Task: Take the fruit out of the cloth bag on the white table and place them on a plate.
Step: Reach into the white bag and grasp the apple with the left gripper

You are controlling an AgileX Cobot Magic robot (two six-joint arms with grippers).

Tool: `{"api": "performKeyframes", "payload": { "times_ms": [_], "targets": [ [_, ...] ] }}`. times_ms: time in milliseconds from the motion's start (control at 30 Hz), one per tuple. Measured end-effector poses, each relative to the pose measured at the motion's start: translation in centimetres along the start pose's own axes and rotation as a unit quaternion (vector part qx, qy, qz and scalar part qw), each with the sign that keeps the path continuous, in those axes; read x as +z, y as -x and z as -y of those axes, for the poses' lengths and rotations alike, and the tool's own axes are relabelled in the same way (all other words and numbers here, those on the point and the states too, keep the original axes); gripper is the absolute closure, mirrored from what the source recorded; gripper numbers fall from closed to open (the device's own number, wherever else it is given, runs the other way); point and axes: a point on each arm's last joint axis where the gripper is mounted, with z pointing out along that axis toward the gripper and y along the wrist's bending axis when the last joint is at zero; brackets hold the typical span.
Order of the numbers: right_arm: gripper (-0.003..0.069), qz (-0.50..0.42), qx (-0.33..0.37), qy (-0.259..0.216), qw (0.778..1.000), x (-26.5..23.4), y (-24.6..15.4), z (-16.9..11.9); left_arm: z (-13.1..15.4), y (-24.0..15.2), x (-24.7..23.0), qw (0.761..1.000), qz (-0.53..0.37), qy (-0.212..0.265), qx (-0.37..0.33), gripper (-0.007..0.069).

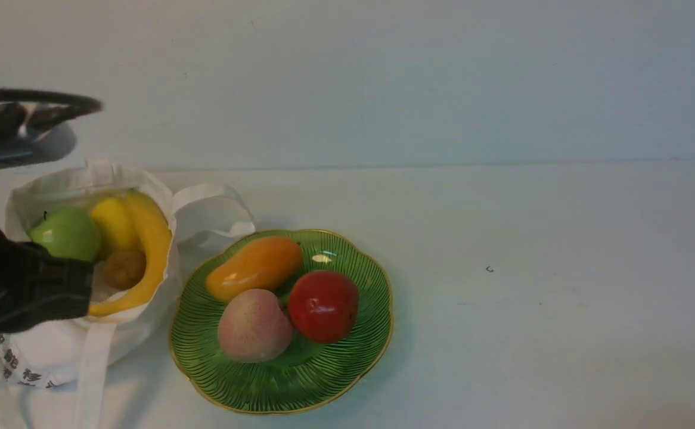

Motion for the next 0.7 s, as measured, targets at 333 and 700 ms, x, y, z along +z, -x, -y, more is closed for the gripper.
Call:
{"api": "performKeyframes", "payload": {
  "times_ms": [333,700],
  "targets": [
    [0.0674,0.0,0.0,0.0,1.0,0.0,0.0,0.0,-3.7,8.0,6.2,0.984,-0.08,0.158,-0.024,0.0589],
    [0.0674,0.0,0.0,0.0,1.0,0.0,0.0,0.0,-5.9,11.7,13.3,0.972,-0.111,0.207,0.009,0.019]
  ]
}}
